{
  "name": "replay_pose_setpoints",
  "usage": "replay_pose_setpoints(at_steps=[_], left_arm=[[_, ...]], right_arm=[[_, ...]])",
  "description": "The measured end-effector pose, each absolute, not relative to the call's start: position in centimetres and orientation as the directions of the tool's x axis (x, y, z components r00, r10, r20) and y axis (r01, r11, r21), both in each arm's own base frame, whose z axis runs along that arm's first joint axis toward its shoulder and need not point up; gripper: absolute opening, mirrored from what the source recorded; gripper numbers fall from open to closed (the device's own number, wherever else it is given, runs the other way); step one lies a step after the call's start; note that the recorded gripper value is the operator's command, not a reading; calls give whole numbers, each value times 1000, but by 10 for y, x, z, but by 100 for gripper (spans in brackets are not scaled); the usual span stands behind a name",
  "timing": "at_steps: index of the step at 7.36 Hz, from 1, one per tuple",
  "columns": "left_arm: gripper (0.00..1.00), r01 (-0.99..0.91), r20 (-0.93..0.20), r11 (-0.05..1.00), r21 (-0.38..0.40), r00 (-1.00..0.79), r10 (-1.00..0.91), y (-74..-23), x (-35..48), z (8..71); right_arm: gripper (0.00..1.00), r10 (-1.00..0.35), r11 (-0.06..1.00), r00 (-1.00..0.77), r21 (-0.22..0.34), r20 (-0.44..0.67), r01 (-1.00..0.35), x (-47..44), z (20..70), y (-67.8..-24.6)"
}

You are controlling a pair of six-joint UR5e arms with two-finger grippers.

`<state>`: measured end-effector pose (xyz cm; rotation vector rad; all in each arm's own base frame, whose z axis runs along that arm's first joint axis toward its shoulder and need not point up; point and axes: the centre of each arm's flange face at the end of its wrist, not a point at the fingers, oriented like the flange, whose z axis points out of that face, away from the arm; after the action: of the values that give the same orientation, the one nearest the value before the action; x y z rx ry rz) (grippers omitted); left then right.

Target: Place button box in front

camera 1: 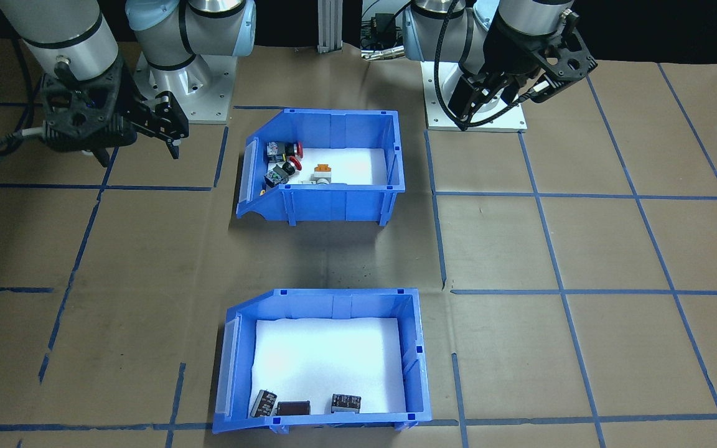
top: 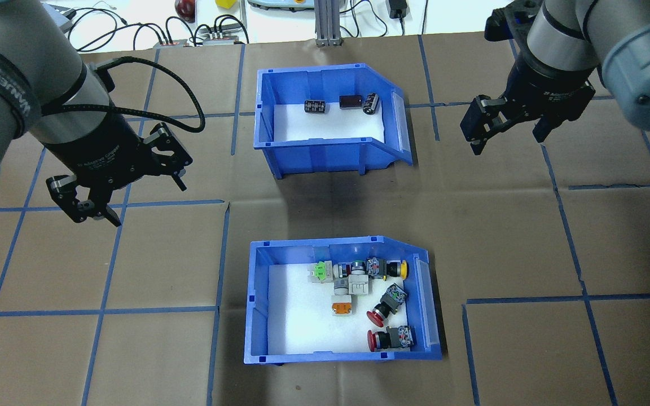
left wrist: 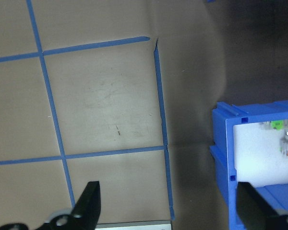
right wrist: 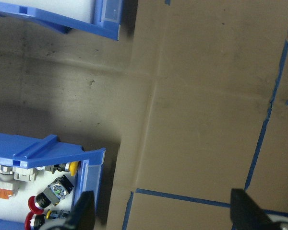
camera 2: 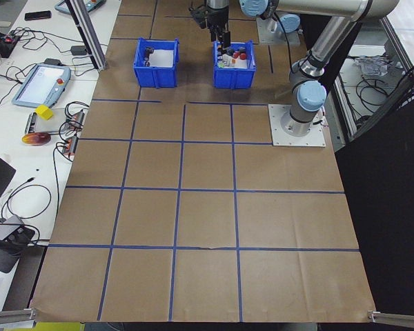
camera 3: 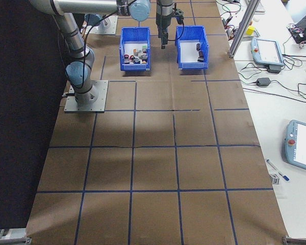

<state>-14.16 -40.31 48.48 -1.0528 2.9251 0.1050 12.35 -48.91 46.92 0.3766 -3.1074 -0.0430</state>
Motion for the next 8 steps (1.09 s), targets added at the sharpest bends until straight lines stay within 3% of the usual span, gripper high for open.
replay_pose_setpoints(at_steps=[3,6,8], left_arm=[[99,-881,-66,467,78,-472,-879,-351,-162,464],[99,-963,-38,252,100,-257,-966,-298,-215,417],[98,-988,-96,136,78,-143,-985,-252,-257,383]], right_arm=[[100,-579,815,-816,42,-5,-578,149,454,-552],[100,-853,522,-522,36,10,-852,261,426,-618],[100,-949,316,-316,45,6,-948,331,405,-632]])
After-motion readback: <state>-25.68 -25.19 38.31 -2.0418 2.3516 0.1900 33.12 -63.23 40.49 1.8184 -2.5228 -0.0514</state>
